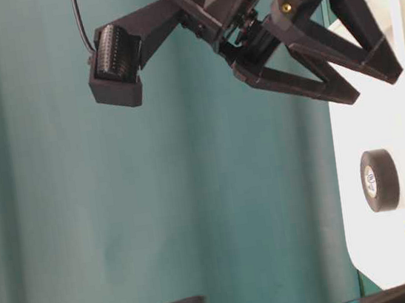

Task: Put the tape alternately from left to right into the white case.
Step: 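Carry the yellow roll into the white tray and release it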

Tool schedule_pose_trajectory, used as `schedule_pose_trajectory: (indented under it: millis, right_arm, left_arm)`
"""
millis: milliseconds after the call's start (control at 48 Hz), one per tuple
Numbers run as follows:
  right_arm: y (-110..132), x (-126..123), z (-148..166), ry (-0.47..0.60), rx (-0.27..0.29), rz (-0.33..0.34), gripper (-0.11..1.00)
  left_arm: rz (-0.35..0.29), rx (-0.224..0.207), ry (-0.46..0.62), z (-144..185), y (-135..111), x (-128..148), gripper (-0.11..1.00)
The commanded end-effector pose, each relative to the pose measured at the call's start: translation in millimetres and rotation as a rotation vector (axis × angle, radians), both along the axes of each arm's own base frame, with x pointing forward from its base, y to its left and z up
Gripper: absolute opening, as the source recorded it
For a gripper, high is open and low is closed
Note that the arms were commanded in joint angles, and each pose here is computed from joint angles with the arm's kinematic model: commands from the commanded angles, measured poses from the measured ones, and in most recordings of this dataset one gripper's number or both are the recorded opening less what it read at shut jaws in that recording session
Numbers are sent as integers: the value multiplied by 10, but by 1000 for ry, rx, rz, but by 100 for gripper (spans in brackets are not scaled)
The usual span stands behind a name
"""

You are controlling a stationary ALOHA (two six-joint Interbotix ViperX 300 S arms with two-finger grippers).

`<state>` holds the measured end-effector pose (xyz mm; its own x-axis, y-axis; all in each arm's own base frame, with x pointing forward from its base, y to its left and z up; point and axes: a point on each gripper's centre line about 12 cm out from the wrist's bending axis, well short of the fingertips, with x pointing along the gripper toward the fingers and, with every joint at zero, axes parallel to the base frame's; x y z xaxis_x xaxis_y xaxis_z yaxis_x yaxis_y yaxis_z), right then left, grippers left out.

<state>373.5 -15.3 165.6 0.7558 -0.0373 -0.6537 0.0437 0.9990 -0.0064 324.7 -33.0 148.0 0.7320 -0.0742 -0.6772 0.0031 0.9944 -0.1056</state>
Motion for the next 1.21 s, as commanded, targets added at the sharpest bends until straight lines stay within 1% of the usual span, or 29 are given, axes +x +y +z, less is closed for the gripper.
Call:
schedule_pose_trajectory:
  millis: [0, 104, 167, 312, 396, 521, 604, 729, 854, 1062, 1187]
  right_arm:
    - [7, 24, 102, -35, -1, 4, 66]
    - [12, 19, 95, -32, -2, 5, 66]
    - [12, 19, 95, -32, -2, 5, 66]
    - [12, 19, 95, -32, -2, 5, 66]
    - [12, 20, 89, -31, -1, 5, 66]
    - [18, 19, 95, -32, 1, 5, 66]
    - [18, 20, 89, -31, 1, 5, 66]
    - [18, 19, 95, -32, 1, 5, 66]
    - [18, 19, 95, -32, 0, 6, 66]
    - [19, 21, 91, -32, 1, 5, 66]
    - [18, 22, 72, -26, 1, 5, 66]
  left_arm:
    - [11, -1, -65, 213, 46, 53, 27]
    - [39, 3, -68, 248, 147, 46, 27]
    - [50, 17, -66, 256, 223, 46, 27]
    - [50, 79, -58, 273, 400, 60, 27]
    - [46, 122, -53, 280, 506, 61, 27]
    - [56, 169, -36, 271, 682, 39, 27]
    - [75, 185, -21, 246, 796, 13, 27]
    - [115, 196, -5, 211, 965, -20, 27]
    - [135, 214, 11, 175, 1098, -25, 27]
    - [138, 249, 27, 124, 1247, 34, 27]
    - [121, 275, 37, 94, 1292, 78, 27]
